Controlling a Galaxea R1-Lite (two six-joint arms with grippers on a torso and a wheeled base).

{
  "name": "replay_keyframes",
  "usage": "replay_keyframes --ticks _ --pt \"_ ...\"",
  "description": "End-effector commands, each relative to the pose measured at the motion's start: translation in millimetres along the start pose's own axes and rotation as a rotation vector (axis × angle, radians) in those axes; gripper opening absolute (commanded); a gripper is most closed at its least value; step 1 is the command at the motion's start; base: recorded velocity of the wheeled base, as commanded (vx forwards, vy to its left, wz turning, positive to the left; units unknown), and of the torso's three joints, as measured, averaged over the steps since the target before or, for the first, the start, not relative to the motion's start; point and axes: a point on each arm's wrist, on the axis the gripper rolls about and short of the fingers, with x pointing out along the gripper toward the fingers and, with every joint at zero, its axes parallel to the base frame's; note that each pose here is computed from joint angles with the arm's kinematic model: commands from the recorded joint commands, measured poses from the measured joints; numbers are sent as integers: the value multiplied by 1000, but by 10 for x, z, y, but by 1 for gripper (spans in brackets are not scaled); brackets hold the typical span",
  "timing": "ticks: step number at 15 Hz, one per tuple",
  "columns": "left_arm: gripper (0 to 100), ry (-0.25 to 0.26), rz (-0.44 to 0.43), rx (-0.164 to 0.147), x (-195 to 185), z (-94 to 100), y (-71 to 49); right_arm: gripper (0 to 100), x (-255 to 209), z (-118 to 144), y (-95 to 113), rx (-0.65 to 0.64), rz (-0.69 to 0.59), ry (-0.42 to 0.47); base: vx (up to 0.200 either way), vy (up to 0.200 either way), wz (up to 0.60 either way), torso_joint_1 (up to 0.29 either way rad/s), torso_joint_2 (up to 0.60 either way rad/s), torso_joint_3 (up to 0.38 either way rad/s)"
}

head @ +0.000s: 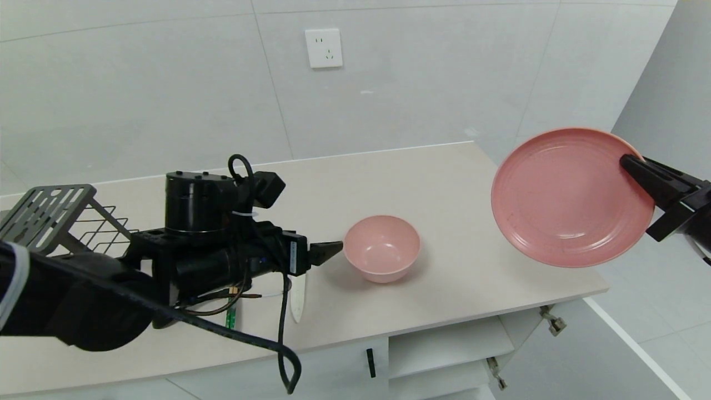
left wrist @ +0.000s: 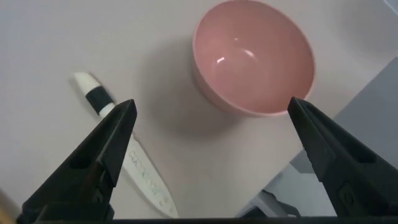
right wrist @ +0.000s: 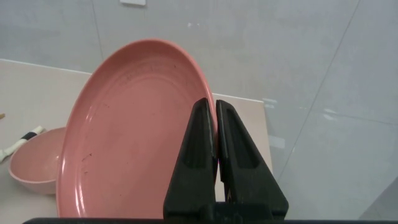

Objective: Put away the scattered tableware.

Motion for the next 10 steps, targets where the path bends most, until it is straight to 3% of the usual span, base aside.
replay_keyframes --ticks 1,3,6,10 --pt "100 16 -1 2 322 21 31 0 5 -12 0 1 1 4 0 0 0 0 0 0" --pt "100 30 -12 8 587 17 11 0 6 -23 0 3 1 9 0 0 0 0 0 0" --pt "100 117 1 8 902 -277 19 0 5 -63 4 6 7 24 0 0 0 0 0 0" --pt "100 102 -1 8 1048 -239 30 0 11 -75 3 8 7 29 0 0 0 0 0 0"
